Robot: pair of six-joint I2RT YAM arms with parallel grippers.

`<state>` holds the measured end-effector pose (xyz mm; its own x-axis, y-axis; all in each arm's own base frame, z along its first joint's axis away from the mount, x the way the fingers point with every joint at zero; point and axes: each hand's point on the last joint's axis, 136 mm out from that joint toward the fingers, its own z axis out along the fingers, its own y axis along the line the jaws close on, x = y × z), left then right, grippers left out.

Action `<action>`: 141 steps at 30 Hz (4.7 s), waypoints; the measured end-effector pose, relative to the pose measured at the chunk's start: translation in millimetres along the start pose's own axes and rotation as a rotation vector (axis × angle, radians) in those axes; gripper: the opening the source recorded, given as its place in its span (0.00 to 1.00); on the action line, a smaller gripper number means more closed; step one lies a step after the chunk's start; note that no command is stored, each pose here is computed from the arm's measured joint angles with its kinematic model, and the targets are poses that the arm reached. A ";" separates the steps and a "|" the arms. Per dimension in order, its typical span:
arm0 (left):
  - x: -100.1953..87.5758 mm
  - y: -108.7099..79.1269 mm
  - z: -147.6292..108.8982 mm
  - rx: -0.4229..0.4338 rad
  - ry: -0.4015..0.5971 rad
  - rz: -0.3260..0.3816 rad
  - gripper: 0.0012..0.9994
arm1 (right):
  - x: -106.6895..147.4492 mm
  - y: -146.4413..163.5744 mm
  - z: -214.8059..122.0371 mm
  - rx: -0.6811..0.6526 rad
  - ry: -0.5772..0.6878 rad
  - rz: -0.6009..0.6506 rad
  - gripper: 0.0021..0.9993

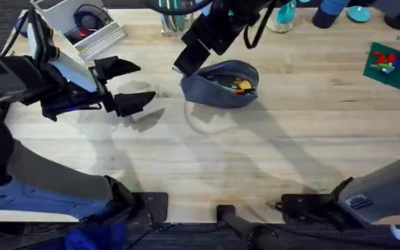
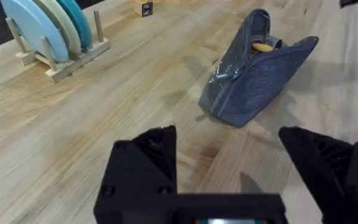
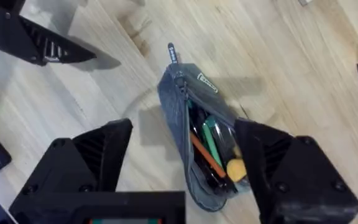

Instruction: Unzip the bag, pick up the pens from the table one at a time and place them inside, then zip the bag closed.

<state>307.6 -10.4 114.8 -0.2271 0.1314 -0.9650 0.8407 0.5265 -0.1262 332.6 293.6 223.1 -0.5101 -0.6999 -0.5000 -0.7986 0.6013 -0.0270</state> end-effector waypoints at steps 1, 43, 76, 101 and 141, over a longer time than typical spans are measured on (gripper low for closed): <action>0.1 0.0 0.0 0.000 0.000 0.000 0.99 | -0.4 0.2 2.8 -0.001 0.002 -0.002 1.00; 0.1 0.0 0.0 0.000 0.000 0.000 0.99 | 13.6 0.7 99.5 -0.077 0.115 -0.135 1.00; 0.0 0.0 0.0 0.000 0.000 0.000 0.99 | 13.1 1.2 117.3 -0.091 0.112 -0.157 0.21; 0.0 0.0 0.0 0.000 0.000 0.000 0.99 | 11.4 1.8 116.2 -0.095 0.107 -0.156 0.03; -14.6 -1.6 -0.6 0.008 -0.085 -0.018 0.99 | -0.9 2.5 98.2 -0.093 0.101 -0.138 0.03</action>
<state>309.2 -12.7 129.2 -0.1994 0.0498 -0.9786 0.8412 0.5210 -0.1449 362.4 333.6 138.5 -0.4198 -0.8108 -0.4078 -0.8866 0.4625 -0.0070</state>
